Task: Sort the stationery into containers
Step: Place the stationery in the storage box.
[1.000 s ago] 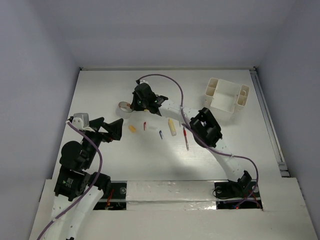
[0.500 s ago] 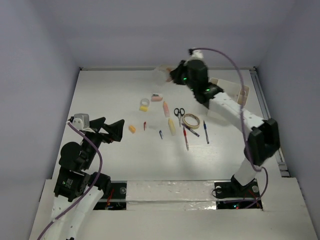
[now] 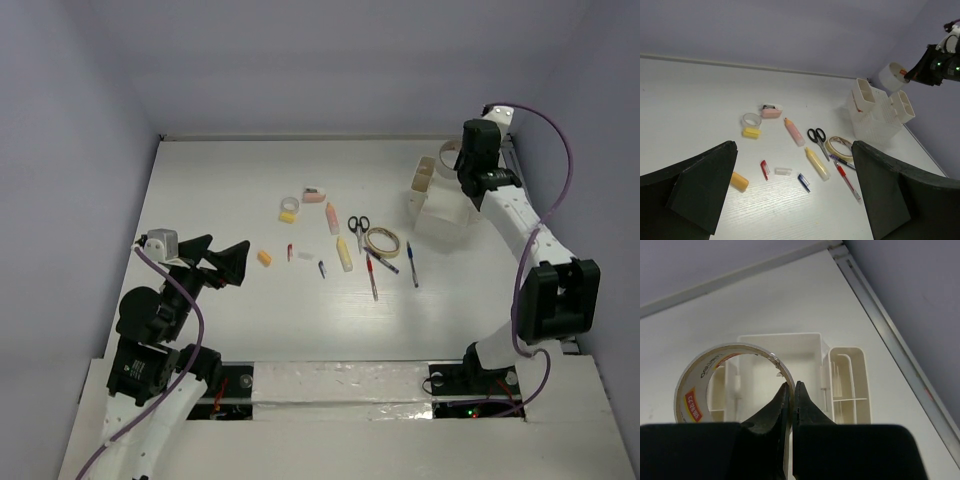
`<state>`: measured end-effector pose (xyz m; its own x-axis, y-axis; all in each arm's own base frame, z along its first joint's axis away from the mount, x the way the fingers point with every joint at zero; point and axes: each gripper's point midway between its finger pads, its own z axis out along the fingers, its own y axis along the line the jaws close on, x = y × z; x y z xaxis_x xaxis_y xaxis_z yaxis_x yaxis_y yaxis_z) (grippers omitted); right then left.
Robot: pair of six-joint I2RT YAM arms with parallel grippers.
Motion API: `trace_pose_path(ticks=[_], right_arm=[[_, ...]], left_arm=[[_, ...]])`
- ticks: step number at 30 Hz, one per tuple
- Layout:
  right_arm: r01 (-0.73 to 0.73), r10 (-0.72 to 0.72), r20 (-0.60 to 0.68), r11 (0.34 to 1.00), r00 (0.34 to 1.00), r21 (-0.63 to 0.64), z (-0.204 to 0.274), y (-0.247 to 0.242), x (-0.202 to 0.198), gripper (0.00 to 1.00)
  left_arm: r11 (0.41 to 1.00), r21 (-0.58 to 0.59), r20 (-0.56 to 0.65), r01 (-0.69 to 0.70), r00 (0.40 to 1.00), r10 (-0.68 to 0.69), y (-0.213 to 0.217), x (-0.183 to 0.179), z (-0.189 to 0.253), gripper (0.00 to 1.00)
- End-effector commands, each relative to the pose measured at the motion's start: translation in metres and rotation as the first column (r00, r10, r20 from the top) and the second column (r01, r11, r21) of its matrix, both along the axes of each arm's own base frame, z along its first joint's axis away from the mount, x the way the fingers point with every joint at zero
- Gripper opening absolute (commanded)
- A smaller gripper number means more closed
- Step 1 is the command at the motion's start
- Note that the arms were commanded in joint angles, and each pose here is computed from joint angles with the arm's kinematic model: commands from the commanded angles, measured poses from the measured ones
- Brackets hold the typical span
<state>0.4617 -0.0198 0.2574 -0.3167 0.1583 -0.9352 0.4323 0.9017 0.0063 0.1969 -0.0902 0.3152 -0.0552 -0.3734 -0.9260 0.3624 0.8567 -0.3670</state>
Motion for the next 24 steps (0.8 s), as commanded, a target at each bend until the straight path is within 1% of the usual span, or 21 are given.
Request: trace_pose_path(ticks=[1,4,7,9,10,13,14,17,18,19,20,21,24], right_arm=[[0.033,-0.038,-0.082,0.997,0.996,-0.065,-0.014,-0.012,0.009,0.00],[0.088,-0.098,-0.124,0.992,0.987,-0.085,-0.025,-0.027,0.008,0.00],[0.077,-0.086,-0.121,0.994,0.989,-0.079,-0.029,-0.025,0.008,0.00],[0.092,-0.103,-0.139,0.992,0.985,-0.082,-0.038,-0.030,0.008,0.00],[0.095,-0.107,-0.149,0.992,0.983,-0.083,-0.042,-0.030,0.008,0.01],[0.110,-0.123,-0.164,0.990,0.979,-0.087,-0.049,-0.032,0.007,0.11],[0.115,-0.129,-0.163,0.989,0.978,-0.090,-0.049,-0.033,0.006,0.19],[0.122,-0.136,-0.159,0.988,0.978,-0.094,-0.045,-0.034,0.004,0.21],[0.114,-0.125,-0.154,0.990,0.980,-0.080,-0.044,-0.032,0.005,0.24],[0.108,-0.117,-0.144,0.992,0.983,-0.072,-0.041,-0.031,0.004,0.28],[0.100,-0.108,-0.141,0.993,0.984,-0.064,-0.040,-0.029,0.003,0.38],[0.097,-0.103,-0.137,0.994,0.985,-0.052,-0.039,-0.027,0.003,0.44],[0.036,-0.034,-0.122,0.999,0.992,0.011,-0.033,-0.014,0.000,0.46]], left_arm=[[1.000,-0.007,0.051,0.024,0.998,-0.023,-0.004,-0.001,0.011,0.99],[1.000,-0.007,0.049,0.021,0.999,-0.020,-0.004,0.000,0.011,0.99],[1.000,-0.006,0.048,0.024,0.999,-0.023,-0.004,0.000,0.010,0.99],[1.000,-0.003,0.044,0.023,0.999,-0.023,-0.005,0.001,0.009,0.99],[1.000,-0.004,0.046,0.023,0.999,-0.023,-0.005,0.001,0.010,0.99],[1.000,-0.002,0.041,0.023,0.999,-0.023,-0.005,0.002,0.009,0.99],[1.000,-0.002,0.037,0.024,0.999,-0.023,-0.005,0.002,0.008,0.99],[1.000,0.005,0.018,0.026,0.999,-0.027,-0.007,0.005,0.004,0.99],[1.000,0.007,0.014,0.030,0.999,-0.030,-0.008,0.006,0.003,0.99],[1.000,0.007,0.012,0.028,1.000,-0.028,-0.008,0.007,0.003,0.99],[1.000,0.008,0.012,0.030,0.999,-0.030,-0.008,0.007,0.003,0.99],[1.000,0.008,0.011,0.027,1.000,-0.027,-0.007,0.007,0.003,0.99],[1.000,0.007,0.009,0.027,1.000,-0.027,-0.008,0.007,0.002,0.99]])
